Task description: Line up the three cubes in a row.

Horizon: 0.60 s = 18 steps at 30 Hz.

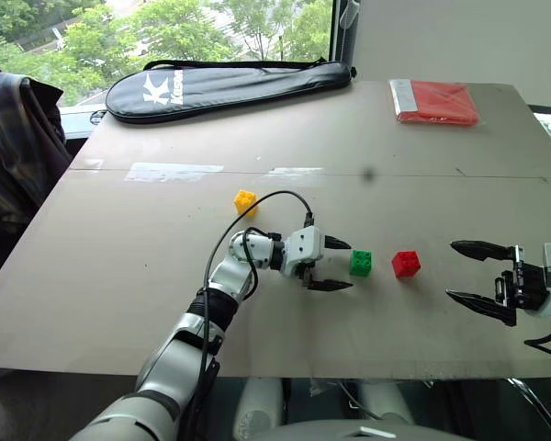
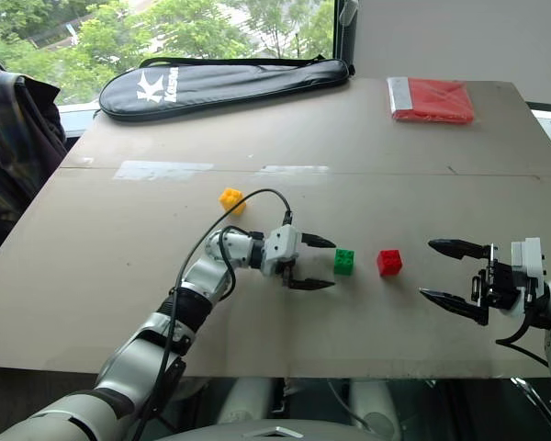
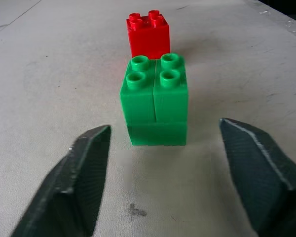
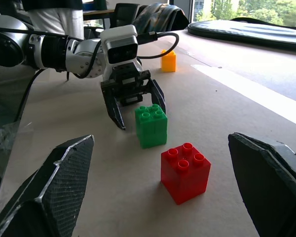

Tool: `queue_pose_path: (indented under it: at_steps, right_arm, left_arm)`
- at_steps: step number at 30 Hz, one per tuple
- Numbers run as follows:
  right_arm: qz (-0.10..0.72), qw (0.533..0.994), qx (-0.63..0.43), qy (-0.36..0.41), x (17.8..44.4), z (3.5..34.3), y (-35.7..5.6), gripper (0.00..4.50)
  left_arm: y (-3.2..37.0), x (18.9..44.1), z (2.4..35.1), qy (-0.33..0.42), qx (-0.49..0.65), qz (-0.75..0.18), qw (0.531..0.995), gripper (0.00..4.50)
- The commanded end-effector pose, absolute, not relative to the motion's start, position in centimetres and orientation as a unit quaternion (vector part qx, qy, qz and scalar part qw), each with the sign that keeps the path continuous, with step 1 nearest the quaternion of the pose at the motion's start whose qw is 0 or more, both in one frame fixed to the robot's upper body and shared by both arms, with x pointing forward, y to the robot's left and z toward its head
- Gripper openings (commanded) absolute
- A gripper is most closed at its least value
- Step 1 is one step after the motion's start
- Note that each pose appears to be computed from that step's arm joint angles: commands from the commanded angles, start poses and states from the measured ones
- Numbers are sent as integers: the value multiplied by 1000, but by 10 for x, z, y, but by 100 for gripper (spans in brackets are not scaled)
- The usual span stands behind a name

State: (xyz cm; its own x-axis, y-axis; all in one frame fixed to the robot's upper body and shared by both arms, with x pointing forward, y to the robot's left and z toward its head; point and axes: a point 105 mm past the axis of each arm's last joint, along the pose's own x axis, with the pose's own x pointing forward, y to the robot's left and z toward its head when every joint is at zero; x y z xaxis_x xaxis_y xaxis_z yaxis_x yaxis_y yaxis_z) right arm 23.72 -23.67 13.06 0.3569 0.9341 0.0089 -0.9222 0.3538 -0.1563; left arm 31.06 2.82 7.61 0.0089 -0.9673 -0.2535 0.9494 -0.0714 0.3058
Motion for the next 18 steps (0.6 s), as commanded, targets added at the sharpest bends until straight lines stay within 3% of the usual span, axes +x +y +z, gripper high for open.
queue_pose_path:
  at_steps: [1,11,18]
  right_arm:
    - [562,822,-77,-60,236,137,-242,450]
    - [565,818,-74,-72,239,142,-238,450]
    - [552,826,-46,-105,250,154,-231,450]
  left_arm:
    - [28,311,69,-16,219,-696,684,448]
    - [61,310,91,-31,208,-656,725,448]
    - [105,284,126,-48,135,-551,822,448]
